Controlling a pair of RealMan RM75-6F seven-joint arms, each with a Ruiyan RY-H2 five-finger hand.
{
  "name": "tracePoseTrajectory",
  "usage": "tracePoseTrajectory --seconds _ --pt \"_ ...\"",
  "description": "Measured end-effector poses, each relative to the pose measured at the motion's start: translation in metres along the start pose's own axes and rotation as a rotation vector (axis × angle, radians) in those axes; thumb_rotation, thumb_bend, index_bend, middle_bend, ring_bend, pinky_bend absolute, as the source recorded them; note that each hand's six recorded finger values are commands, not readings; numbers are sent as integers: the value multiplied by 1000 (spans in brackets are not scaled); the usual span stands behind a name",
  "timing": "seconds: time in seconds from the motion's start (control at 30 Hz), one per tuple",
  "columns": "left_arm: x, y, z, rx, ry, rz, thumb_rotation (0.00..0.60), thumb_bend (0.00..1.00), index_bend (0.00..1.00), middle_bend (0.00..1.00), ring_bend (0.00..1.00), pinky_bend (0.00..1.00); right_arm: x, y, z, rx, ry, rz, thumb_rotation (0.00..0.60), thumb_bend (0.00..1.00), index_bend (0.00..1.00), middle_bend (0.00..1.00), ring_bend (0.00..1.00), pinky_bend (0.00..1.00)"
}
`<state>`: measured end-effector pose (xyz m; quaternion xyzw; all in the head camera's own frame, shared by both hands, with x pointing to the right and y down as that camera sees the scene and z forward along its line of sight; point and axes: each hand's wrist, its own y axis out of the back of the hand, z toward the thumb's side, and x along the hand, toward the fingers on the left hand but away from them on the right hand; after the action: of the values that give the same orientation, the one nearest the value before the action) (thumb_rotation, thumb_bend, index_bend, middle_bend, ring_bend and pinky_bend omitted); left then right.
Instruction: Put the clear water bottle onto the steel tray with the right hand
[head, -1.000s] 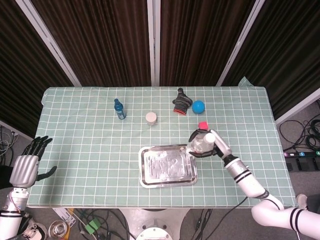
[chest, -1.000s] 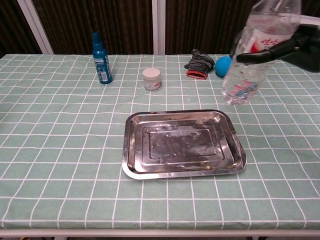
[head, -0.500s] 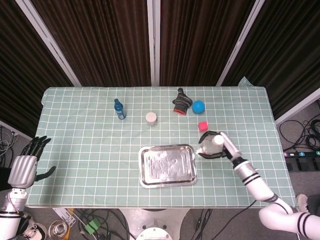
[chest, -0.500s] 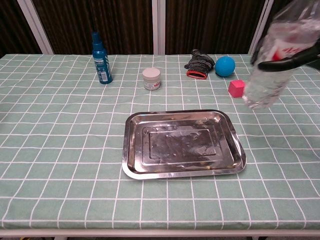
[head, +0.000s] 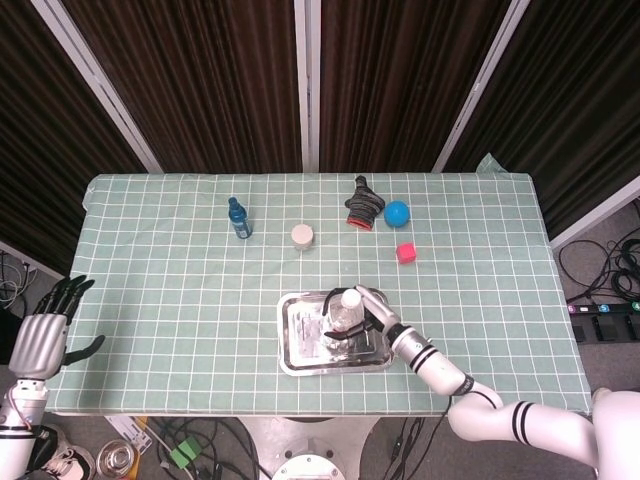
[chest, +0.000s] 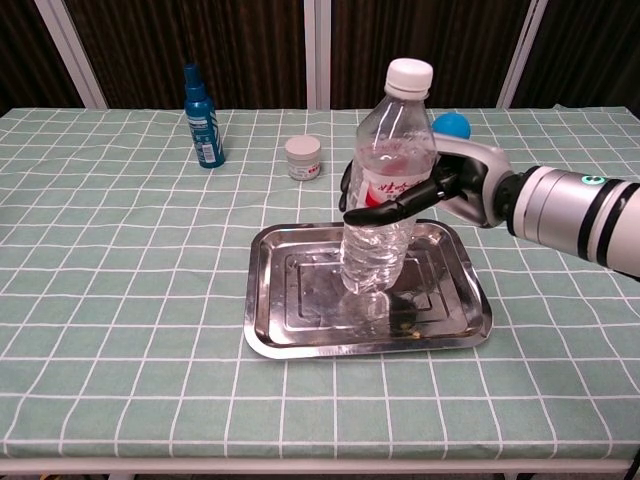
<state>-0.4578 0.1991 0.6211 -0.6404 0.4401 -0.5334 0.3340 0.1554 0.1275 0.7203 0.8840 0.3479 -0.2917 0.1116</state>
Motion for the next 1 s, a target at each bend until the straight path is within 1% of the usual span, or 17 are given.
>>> tracePoseTrajectory --seconds 0.07,0.17,0.2,0.27,0.3,0.33,0.37,0.4,0.43,0.5,0.67,0.73,0.77,0.87,0.9,0.97,1.0 --pt "-1 1 -2 -3 4 5 600 239 162 180 87 190 -3 -1 -3 1 -7 8 600 83 737 534 329 365" --pt "-1 2 -4 -4 9 9 600 240 162 180 87 190 -3 -4 -7 27 -14 27 600 12 616 465 261 309" --pt "-1 2 -4 -5 9 10 600 240 162 180 87 190 -2 -4 -9 44 -16 37 600 1 542 420 218 272" --pt "-1 1 -3 -5 7 8 600 240 162 180 87 190 0 -4 -12 76 -25 56 600 0 355 318 136 207" --pt "-1 1 -3 -5 6 6 600 239 162 180 87 190 2 -3 -13 93 -35 69 600 0 239 250 85 163" --pt "-1 0 -2 -5 5 5 600 240 162 180 87 190 3 -2 -14 104 -44 78 600 0 185 217 62 139" --pt "-1 0 -2 -6 4 4 600 240 162 180 87 190 4 -1 -15 115 -50 88 600 0 79 140 20 75" --pt "0 -1 -2 -6 4 4 600 239 162 180 87 191 6 1 -14 133 -55 100 600 0 27 85 1 31" --pt "0 -1 -1 -6 2 5 600 239 162 180 87 191 8 3 -13 148 -56 108 600 0 6 52 0 11" --pt "1 -1 1 -6 -2 6 600 240 162 180 87 190 13 8 -9 178 -53 121 600 0 0 8 0 0" --pt "2 0 4 -6 -8 8 600 240 162 180 87 190 30 31 3 248 -49 114 600 0 0 0 0 0" --pt "3 1 5 -7 -12 12 600 240 163 180 87 190 43 47 8 301 -61 100 600 0 0 0 0 0" --pt "3 1 6 -8 -14 14 600 240 162 180 87 190 50 56 9 334 -70 89 600 0 0 0 0 0" --pt "5 3 9 -9 -20 17 600 239 163 180 87 190 76 87 10 474 -104 31 600 0 0 1 0 0" --pt "5 3 9 -8 -22 17 600 240 163 180 87 190 86 95 8 536 -114 5 600 0 0 2 0 0" --pt "6 3 11 -6 -27 17 600 240 162 180 87 190 101 105 5 637 -127 -43 600 0 0 1 0 0" --pt "6 3 12 -5 -29 17 600 240 162 180 87 190 110 111 2 712 -136 -82 600 0 0 0 0 0"
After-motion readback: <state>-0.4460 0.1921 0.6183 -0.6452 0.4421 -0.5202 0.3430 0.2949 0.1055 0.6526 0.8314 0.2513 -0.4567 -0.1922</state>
